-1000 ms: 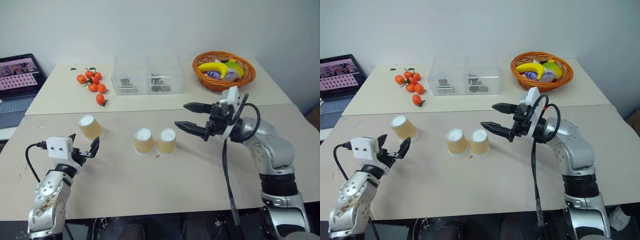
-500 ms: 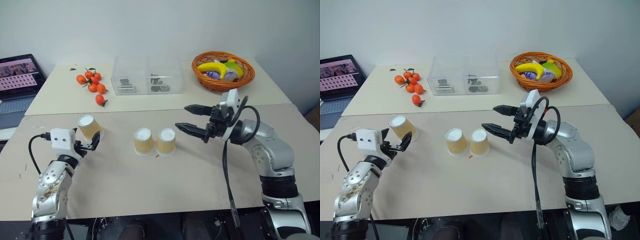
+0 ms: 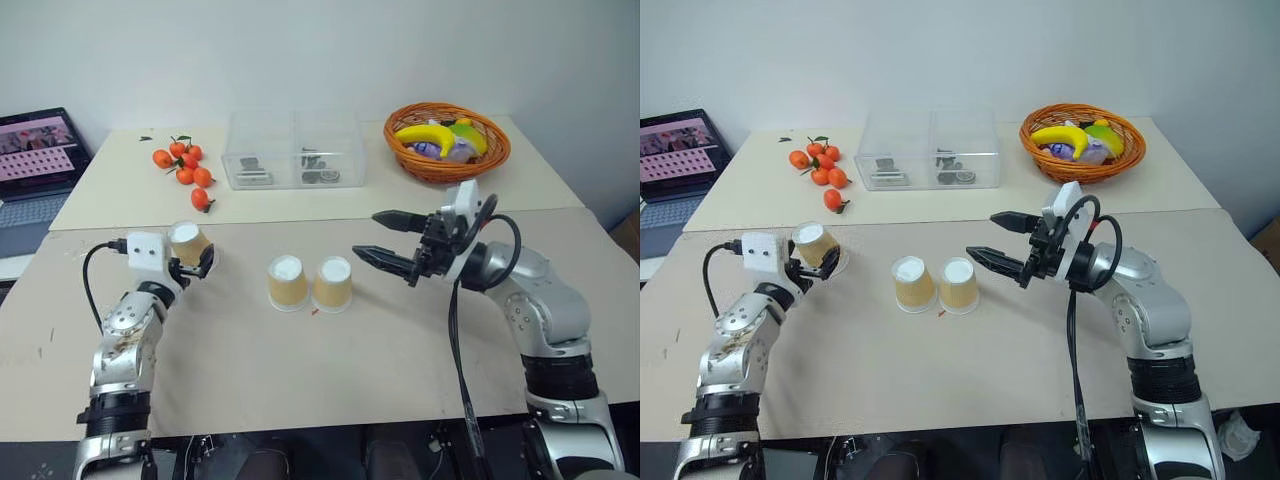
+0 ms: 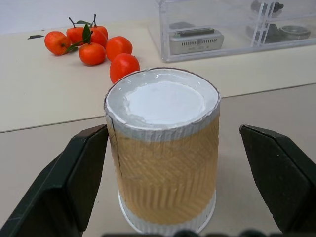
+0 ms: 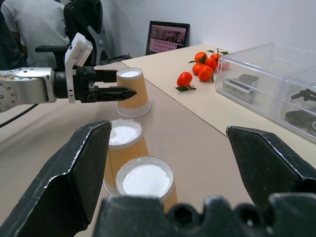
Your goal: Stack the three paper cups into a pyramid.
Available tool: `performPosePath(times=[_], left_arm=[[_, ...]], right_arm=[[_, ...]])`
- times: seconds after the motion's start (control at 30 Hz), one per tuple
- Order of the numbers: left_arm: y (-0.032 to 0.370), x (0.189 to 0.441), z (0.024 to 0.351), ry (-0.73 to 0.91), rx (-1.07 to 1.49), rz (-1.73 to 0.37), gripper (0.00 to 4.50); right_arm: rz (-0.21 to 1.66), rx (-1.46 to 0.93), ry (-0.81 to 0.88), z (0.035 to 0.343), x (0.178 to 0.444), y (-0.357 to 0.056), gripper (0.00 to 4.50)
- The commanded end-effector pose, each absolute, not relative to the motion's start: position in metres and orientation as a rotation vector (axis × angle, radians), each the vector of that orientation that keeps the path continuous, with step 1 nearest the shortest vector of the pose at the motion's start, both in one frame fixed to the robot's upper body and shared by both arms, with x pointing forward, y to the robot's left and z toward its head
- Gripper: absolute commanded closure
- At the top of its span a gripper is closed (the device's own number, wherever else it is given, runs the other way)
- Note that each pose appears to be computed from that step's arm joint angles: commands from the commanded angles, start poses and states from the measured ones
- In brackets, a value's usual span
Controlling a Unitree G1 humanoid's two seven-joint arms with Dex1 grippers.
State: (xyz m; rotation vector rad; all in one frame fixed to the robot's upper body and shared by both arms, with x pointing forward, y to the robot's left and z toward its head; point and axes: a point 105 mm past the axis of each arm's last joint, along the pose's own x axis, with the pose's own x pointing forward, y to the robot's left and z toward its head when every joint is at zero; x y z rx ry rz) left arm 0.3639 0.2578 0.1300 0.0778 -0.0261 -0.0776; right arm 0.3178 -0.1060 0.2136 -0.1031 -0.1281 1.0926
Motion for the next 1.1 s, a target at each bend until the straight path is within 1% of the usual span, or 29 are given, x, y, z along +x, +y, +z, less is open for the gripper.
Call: performPosePath(times=[0.03, 0.23, 0.33, 0.4, 0.47, 0.53, 0.63, 0.73, 0.8, 0.9, 1.0, 1.1], left_arm=[[0.26, 0.367, 0.141, -0.075, 0.093, -0.068, 0.0], [0.26, 0.372, 0.14, -0.074, 0.1, -0.06, 0.0], [0.259, 0.375, 0.141, -0.081, 0.103, -0.059, 0.76], [0.256, 0.377, 0.144, -0.092, 0.103, -0.064, 1.66], [0.255, 0.38, 0.146, -0.093, 0.104, -0.062, 2.3], [0.253, 0.381, 0.149, -0.1, 0.106, -0.062, 2.6], [0.241, 0.382, 0.16, -0.133, 0.118, -0.106, 2.6], [0.222, 0.38, 0.176, -0.181, 0.135, -0.196, 2.6], [0.216, 0.379, 0.18, -0.19, 0.143, -0.224, 2.6], [0.184, 0.375, 0.206, -0.245, 0.174, -0.381, 2.6], [0.149, 0.365, 0.245, -0.29, 0.153, -0.602, 2.6], [0.14, 0.356, 0.274, -0.326, 0.16, -0.713, 2.6]], right_arm=[[1.078, -0.133, -0.206, 0.229, 0.313, -0.11, 0.12], [1.068, -0.135, -0.2, 0.227, 0.315, -0.112, 0.12], [1.066, -0.133, -0.199, 0.227, 0.316, -0.111, 0.0], [1.066, -0.132, -0.199, 0.226, 0.316, -0.111, 0.0], [1.069, -0.13, -0.199, 0.226, 0.315, -0.111, 0.0], [1.07, -0.138, -0.194, 0.224, 0.316, -0.11, 0.0], [1.069, -0.141, -0.188, 0.223, 0.316, -0.11, 0.0], [1.066, -0.143, -0.184, 0.222, 0.317, -0.111, 0.0], [1.066, -0.142, -0.183, 0.222, 0.317, -0.111, 0.0], [1.069, -0.143, -0.177, 0.221, 0.317, -0.111, 0.0], [1.065, -0.146, -0.175, 0.22, 0.318, -0.111, 0.0], [1.062, -0.147, -0.172, 0.219, 0.318, -0.112, 0.0]])
